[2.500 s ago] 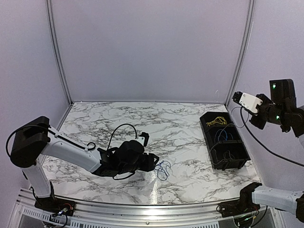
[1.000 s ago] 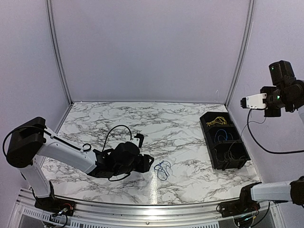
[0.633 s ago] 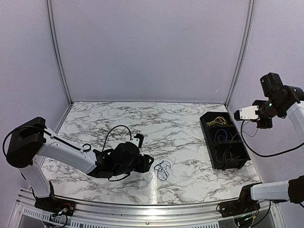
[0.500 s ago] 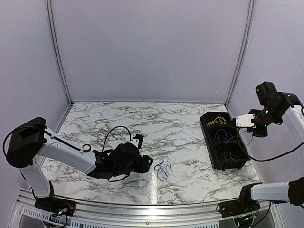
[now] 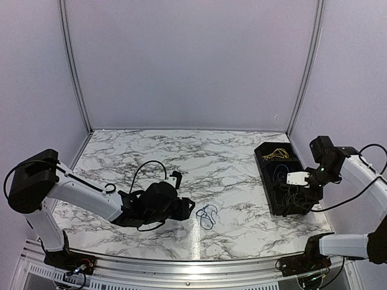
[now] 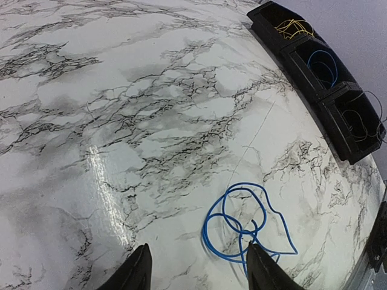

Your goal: Untangle the cables

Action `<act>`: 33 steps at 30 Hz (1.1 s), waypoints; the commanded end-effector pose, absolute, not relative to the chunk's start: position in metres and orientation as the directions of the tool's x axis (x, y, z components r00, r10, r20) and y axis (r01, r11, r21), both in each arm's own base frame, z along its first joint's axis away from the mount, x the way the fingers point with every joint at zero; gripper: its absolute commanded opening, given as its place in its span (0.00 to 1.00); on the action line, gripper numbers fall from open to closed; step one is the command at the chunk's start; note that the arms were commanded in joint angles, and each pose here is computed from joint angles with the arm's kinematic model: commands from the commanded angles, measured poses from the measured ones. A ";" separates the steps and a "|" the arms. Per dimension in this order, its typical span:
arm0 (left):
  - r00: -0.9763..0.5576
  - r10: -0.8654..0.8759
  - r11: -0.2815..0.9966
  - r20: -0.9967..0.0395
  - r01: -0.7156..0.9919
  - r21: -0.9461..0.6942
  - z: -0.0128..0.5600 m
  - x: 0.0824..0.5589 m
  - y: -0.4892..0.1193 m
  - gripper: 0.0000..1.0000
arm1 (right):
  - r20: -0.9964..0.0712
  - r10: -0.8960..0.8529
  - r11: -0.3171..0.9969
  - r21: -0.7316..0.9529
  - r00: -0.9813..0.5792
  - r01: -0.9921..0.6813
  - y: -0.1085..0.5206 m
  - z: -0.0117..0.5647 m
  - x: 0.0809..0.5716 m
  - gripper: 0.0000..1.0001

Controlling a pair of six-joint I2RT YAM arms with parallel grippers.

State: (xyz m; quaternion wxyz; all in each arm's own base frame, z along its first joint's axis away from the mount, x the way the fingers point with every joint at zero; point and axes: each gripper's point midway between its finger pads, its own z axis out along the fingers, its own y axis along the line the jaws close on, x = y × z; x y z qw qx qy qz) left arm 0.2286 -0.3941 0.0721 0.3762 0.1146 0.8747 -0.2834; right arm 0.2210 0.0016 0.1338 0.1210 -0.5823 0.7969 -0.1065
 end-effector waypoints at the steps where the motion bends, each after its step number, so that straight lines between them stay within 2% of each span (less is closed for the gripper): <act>1: -0.696 0.005 0.814 -0.718 0.420 -0.402 0.074 0.230 -0.399 0.56 | -0.127 -0.927 0.374 -0.349 -0.352 -0.859 0.003 0.110 0.241 0.00; 6: -0.692 0.010 0.812 -0.722 0.427 -0.397 0.078 0.231 -0.402 0.56 | -0.105 -0.912 0.409 -0.303 -0.397 -0.861 0.000 0.079 0.241 0.00; 15: -0.691 0.023 0.819 -0.723 0.428 -0.382 0.077 0.232 -0.400 0.57 | -0.092 -0.859 0.500 -0.357 -0.503 -0.789 -0.021 0.076 0.266 0.01; 18: -0.689 0.029 0.816 -0.725 0.434 -0.381 0.078 0.233 -0.403 0.57 | -0.107 -0.834 0.539 -0.361 -0.540 -0.761 -0.030 0.089 0.273 0.08; 21: -0.683 0.033 0.817 -0.730 0.439 -0.373 0.081 0.234 -0.402 0.57 | -0.113 -0.835 0.539 -0.363 -0.539 -0.760 -0.035 0.118 0.276 0.21; 25: -0.687 0.042 0.822 -0.725 0.436 -0.366 0.079 0.232 -0.397 0.57 | -0.085 -0.882 0.459 -0.383 -0.464 -0.802 -0.035 0.157 0.261 0.42; 28: -0.711 0.045 0.811 -0.701 0.436 -0.390 0.075 0.226 -0.395 0.60 | -0.075 -0.916 0.387 -0.419 -0.393 -0.822 -0.032 0.177 0.255 0.53; 30: -0.731 0.059 0.791 -0.680 0.450 -0.414 0.073 0.220 -0.399 0.60 | -0.108 -0.935 0.348 -0.444 -0.336 -0.826 -0.021 0.189 0.257 0.57; 33: -0.758 0.099 0.746 -0.645 0.486 -0.456 0.071 0.209 -0.413 0.60 | -0.205 -0.953 0.294 -0.452 -0.223 -0.842 0.023 0.201 0.265 0.57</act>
